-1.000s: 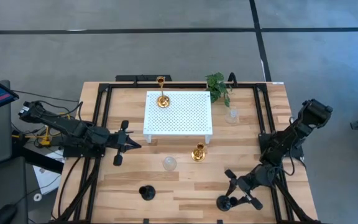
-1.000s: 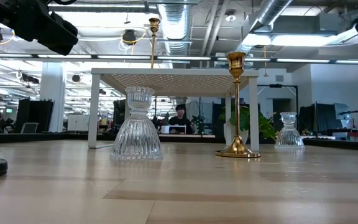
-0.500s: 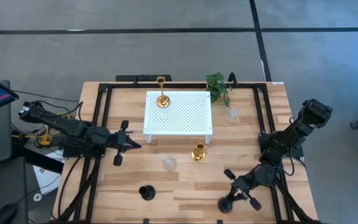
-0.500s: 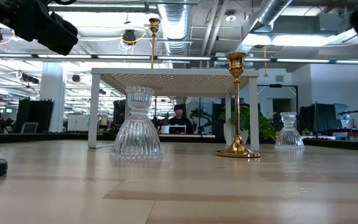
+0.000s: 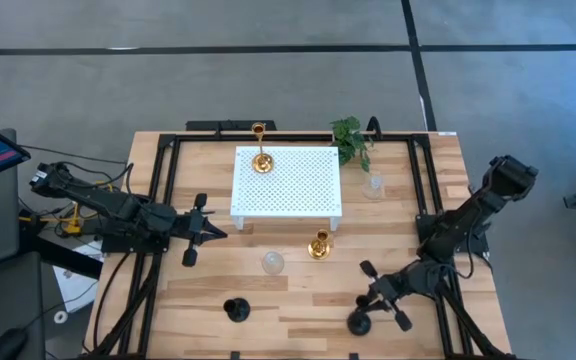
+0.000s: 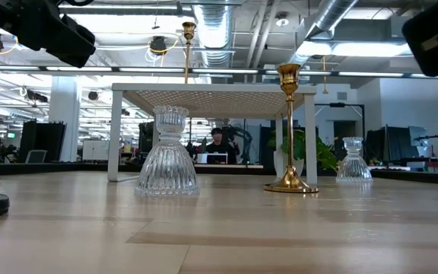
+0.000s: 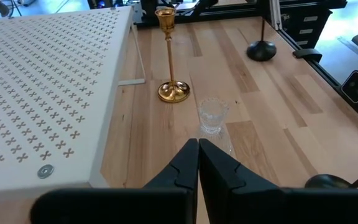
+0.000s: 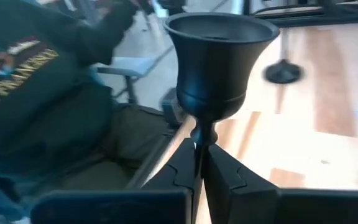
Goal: Pick & Place candle stick holders
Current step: Put the bottom black candle holder on the shelf
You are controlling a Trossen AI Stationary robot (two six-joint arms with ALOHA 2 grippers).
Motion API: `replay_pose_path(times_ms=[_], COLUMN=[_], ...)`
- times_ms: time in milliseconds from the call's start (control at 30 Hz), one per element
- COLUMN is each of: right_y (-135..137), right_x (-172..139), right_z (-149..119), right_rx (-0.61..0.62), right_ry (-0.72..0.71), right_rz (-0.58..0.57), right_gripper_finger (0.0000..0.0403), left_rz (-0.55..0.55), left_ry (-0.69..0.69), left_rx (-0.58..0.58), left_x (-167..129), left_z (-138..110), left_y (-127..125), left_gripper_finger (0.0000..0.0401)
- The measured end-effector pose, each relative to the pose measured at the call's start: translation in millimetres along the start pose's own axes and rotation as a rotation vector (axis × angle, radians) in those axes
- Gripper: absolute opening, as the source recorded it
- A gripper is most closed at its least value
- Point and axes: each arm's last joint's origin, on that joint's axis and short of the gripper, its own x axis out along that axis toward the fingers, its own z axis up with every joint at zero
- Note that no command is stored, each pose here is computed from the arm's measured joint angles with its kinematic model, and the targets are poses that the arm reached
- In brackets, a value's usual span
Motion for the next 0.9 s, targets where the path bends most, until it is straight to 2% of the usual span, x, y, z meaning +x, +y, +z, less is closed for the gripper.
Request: replay_pose_path(times_ms=[333, 900], right_y=[-6, -37], right_x=[-27, -64], right_z=[7, 45], right_rx=[-0.018, 0.092], right_ry=[0.057, -0.094], right_rz=[-0.117, -0.215], right_gripper_finger=[0.0001, 0.0000], left_rz=[0.000, 0.001], left_ry=[0.000, -0.001], left_rx=[0.000, 0.000], left_x=[0, 0], left_z=[0, 0], left_y=[0, 0], left_gripper_finger=[0.0012, 0.0012])
